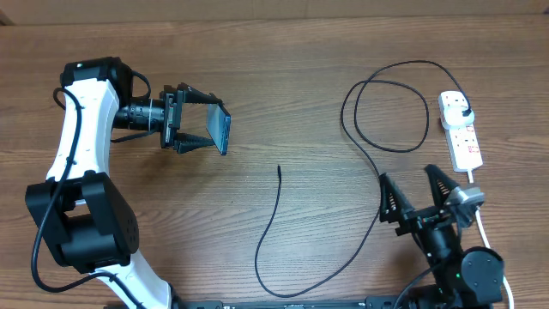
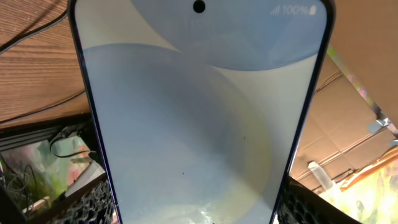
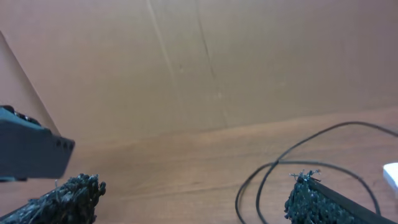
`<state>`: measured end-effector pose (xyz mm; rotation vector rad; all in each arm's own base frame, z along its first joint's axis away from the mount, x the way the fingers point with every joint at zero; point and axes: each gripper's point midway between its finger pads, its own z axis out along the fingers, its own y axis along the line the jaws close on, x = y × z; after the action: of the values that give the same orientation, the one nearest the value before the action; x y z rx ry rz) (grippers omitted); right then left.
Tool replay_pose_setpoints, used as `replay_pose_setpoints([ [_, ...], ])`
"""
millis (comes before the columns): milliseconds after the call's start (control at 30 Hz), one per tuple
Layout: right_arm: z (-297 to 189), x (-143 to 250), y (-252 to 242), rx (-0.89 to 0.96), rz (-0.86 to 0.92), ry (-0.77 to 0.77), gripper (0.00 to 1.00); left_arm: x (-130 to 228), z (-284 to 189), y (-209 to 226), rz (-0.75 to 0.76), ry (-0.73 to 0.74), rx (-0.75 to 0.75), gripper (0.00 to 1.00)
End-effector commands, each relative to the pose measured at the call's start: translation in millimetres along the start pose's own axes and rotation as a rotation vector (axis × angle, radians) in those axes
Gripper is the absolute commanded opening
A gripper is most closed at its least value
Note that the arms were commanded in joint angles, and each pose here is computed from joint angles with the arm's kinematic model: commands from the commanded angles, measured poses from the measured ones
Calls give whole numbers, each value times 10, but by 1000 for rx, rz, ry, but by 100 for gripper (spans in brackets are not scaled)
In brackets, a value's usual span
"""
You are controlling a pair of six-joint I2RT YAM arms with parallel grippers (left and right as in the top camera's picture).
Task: Plug charger to phone and switch on socket
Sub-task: 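Swing the right gripper up and left toward the held phone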
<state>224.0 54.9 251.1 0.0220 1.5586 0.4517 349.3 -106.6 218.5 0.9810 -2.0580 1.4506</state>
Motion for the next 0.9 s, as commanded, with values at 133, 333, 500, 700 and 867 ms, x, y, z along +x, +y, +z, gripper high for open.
replay_pose_setpoints([
  [133, 214, -277, 98, 33, 28, 170, 100, 159, -21, -92, 36, 6, 26, 4],
  [333, 482, -236, 205, 24, 75, 418, 100, 158, -21, -92, 37, 6, 26, 4],
  [500, 772, 26, 537, -147, 203, 713, 100, 121, -20, -38, 32, -15, -6, 4],
  [700, 895, 229, 882, -393, 331, 838, 100, 106, -20, -15, 28, -23, -19, 4],
  [867, 917, 276, 1035, -520, 393, 878, 100, 19, -31, 108, -44, -76, -90, 4],
])
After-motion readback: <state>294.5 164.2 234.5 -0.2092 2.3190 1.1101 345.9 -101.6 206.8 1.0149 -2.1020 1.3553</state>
